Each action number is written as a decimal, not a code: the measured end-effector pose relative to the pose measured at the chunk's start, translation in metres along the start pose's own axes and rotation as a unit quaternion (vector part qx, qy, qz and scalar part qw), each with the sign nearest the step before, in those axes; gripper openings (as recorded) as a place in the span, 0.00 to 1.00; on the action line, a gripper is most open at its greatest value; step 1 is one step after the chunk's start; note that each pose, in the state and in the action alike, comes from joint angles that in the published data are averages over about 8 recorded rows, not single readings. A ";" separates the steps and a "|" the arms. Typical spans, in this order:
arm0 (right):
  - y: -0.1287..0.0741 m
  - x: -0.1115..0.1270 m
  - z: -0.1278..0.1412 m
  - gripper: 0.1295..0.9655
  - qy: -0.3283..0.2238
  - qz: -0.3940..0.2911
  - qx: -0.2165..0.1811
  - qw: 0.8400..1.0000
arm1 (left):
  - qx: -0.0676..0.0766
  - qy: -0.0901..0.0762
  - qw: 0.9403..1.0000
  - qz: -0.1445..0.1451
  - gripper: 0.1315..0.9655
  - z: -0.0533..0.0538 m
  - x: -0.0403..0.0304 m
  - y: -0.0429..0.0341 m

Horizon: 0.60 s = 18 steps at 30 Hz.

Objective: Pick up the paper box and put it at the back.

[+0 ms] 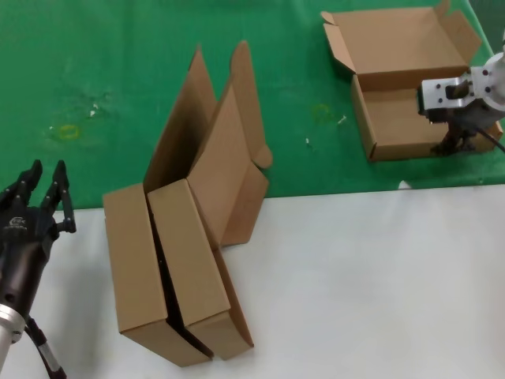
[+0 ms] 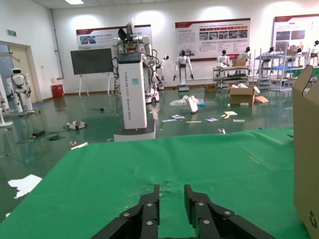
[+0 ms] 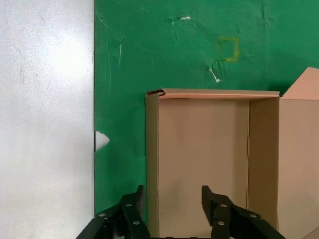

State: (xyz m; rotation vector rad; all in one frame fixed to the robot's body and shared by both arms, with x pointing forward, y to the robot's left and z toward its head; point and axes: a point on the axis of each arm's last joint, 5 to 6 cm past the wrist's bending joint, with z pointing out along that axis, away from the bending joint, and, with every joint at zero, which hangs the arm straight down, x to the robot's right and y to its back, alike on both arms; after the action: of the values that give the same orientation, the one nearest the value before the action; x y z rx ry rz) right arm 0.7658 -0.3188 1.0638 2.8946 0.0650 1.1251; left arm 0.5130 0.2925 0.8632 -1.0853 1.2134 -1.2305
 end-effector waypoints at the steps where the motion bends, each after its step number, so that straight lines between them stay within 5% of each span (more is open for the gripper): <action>1: 0.000 0.000 0.000 0.24 0.000 0.000 0.000 1.000 | 0.000 0.000 1.000 0.000 0.10 0.000 0.0000 0.0000; 12: 0.000 0.000 0.000 0.54 0.000 0.000 0.000 1.000 | 0.000 0.000 1.000 0.000 0.27 0.000 0.0000 0.0000; 18: 0.000 0.000 0.000 0.70 0.000 0.000 0.000 1.000 | 0.000 0.000 1.000 0.000 0.47 0.000 0.0000 0.0000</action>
State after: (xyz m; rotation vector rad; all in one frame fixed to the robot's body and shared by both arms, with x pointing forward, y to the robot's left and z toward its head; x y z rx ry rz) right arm 0.7658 -0.3188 1.0638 2.8946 0.0650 1.1251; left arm 0.5130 0.2925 0.8632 -1.0853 1.2134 -1.2305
